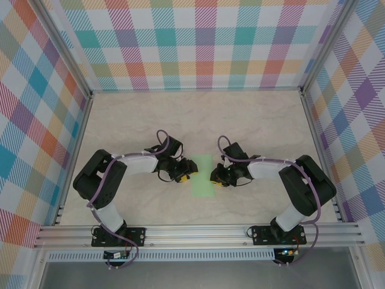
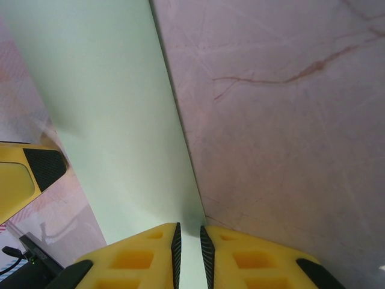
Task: Fold a paper plane with a square sheet of paper (pick it up from the middle)
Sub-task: First fold in half a square sheet of paper at the center of the table.
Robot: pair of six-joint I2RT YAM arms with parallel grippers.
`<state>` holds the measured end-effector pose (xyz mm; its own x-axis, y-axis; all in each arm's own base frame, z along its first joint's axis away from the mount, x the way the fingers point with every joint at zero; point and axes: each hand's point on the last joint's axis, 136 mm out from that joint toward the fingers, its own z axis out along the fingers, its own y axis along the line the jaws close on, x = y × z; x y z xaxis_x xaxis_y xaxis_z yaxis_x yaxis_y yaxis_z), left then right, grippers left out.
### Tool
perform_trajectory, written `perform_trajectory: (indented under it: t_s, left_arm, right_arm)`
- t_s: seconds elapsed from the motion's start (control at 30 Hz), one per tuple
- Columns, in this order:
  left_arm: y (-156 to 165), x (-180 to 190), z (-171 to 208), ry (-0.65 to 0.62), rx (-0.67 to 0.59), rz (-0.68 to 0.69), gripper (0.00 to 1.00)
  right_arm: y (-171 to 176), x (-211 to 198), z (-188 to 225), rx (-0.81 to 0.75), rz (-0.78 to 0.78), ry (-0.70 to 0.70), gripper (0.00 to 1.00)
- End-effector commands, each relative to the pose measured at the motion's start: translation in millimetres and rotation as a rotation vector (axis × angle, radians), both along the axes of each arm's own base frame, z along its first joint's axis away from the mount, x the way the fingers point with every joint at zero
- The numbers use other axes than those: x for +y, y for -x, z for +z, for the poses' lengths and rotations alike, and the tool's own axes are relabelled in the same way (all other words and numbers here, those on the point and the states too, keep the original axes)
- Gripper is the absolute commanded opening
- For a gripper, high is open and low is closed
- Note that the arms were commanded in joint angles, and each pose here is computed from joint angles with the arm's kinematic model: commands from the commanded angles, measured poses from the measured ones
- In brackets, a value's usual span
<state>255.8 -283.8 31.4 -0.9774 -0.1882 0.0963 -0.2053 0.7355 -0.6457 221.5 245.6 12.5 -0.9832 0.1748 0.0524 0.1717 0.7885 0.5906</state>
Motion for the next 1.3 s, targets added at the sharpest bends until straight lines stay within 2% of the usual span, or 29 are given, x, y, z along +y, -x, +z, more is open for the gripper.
perform_trajectory:
  t_s: [0.0, 0.23, 0.5, 0.63, 0.93, 1.27]
  left_arm:
    - [-3.3, -16.1, 6.6, 0.060, -0.020, -0.034, 0.48]
    - [-3.9, -17.7, 10.4, 0.072, -0.025, -0.035, 0.45]
    - [-5.9, -6.7, 20.0, 0.017, -0.066, -0.016, 0.45]
    - [-4.1, 2.1, 17.4, -0.029, -0.070, -0.005, 0.47]
    - [-3.5, 1.4, 15.4, -0.028, -0.065, -0.010, 0.48]
    - [-4.6, -3.4, 12.5, -0.013, -0.054, -0.021, 0.48]
  right_arm:
    - [21.4, -15.6, -33.7, 0.098, -0.013, 0.096, 0.21]
    - [21.7, -15.9, -32.2, 0.095, -0.015, 0.094, 0.21]
    - [20.8, -15.0, -28.7, 0.092, -0.018, 0.086, 0.20]
    - [13.2, -5.9, -12.9, 0.051, -0.023, 0.029, 0.22]
    - [-3.7, 1.4, 22.7, -0.057, -0.009, -0.006, 0.23]
    - [-1.2, 10.5, 10.8, -0.027, 0.023, -0.040, 0.24]
